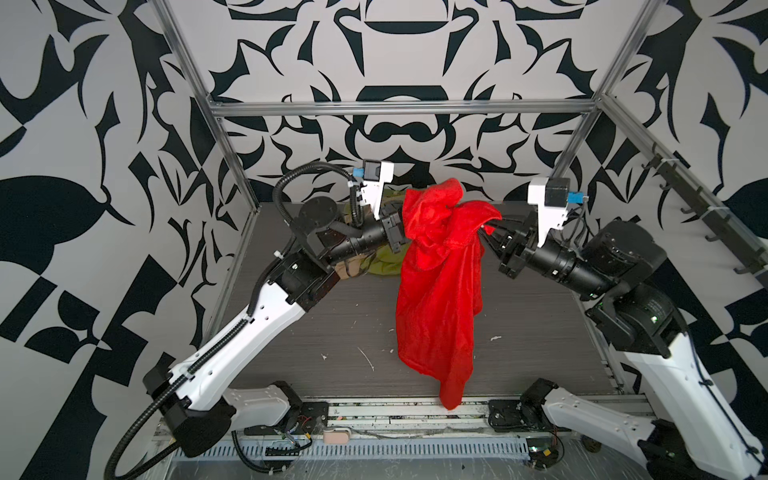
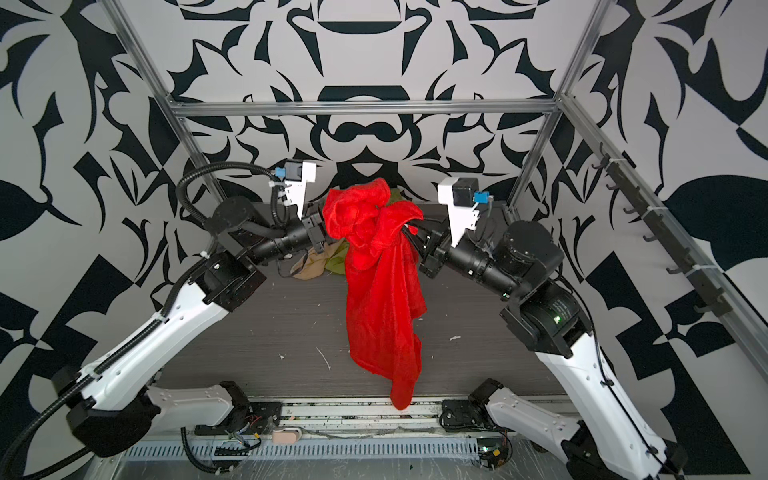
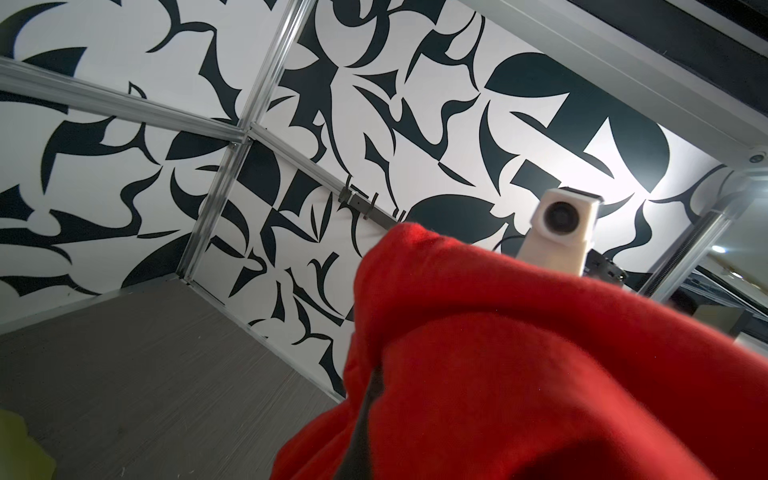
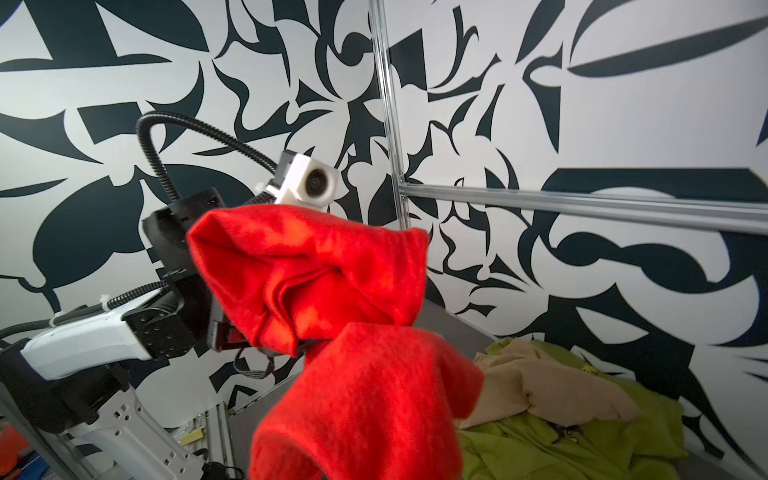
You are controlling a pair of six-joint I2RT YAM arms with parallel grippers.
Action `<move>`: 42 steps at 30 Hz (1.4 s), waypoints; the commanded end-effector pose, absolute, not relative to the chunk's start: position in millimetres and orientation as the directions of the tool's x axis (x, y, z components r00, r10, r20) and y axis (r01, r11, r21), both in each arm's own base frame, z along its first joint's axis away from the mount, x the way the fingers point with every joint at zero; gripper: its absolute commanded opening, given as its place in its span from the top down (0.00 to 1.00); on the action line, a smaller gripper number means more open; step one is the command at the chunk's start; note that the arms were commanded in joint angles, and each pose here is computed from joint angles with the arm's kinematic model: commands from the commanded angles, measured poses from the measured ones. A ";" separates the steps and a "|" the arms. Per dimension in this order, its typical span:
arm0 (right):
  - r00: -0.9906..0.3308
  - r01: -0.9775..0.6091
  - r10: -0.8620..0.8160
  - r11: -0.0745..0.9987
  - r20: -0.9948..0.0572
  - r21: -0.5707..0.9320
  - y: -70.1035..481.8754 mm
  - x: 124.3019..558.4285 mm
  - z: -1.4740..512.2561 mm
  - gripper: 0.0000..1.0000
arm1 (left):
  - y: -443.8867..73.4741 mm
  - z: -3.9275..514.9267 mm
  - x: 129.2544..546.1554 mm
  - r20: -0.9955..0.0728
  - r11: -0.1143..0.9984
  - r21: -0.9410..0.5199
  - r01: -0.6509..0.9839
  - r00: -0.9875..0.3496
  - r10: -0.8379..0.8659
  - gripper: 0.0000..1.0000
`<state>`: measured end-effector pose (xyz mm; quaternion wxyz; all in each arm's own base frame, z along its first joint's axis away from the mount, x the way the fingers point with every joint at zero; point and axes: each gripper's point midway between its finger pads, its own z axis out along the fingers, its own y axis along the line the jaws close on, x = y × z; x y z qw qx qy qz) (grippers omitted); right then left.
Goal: Pick out a specific cloth from the pile
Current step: 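Carry the red cloth with both grippers toward the robot and lower it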
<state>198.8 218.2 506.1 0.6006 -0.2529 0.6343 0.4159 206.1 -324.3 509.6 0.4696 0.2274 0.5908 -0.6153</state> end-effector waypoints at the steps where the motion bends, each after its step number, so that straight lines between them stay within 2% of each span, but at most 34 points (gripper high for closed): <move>1: -0.175 -0.819 0.246 0.500 -0.953 0.280 228.5 205.9 499.6 1.00 | -311.8 482.8 213.3 -0.824 0.239 -0.546 0.803 -0.463 -0.328 1.00; 5: -0.194 -0.822 0.231 0.492 -0.953 0.287 243.0 216.1 481.3 1.00 | -302.4 436.2 220.0 -0.807 0.338 -0.590 0.734 -0.513 -0.295 1.00; 10: -0.245 -0.837 0.129 0.472 -0.961 0.277 275.2 241.6 457.4 1.00 | -285.4 411.5 231.9 -0.852 0.471 -0.523 0.710 -0.457 -0.256 1.00; 14: -0.286 -0.835 0.062 0.474 -0.956 0.280 286.7 251.1 429.1 1.00 | -273.9 394.3 240.0 -0.851 0.511 -0.520 0.684 -0.466 -0.243 1.00; 20: -0.411 -0.790 -0.002 0.500 -0.912 0.355 282.3 242.2 367.3 1.00 | -269.0 353.9 222.8 -0.811 0.525 -0.547 0.652 -0.568 -0.140 1.00; 28: -0.650 -0.650 -0.094 0.582 -0.754 0.488 270.7 222.4 256.3 1.00 | -266.0 286.2 181.7 -0.726 0.499 -0.576 0.647 -0.686 0.051 1.00; 34: -0.741 -0.585 -0.156 0.629 -0.654 0.513 258.0 205.7 202.3 1.00 | -253.0 239.7 159.8 -0.665 0.543 -0.582 0.606 -0.739 0.112 1.00; 42: -0.872 -0.445 -0.218 0.725 -0.438 0.525 231.8 174.9 125.7 1.00 | -245.2 166.4 139.0 -0.528 0.593 -0.602 0.535 -0.824 0.207 1.00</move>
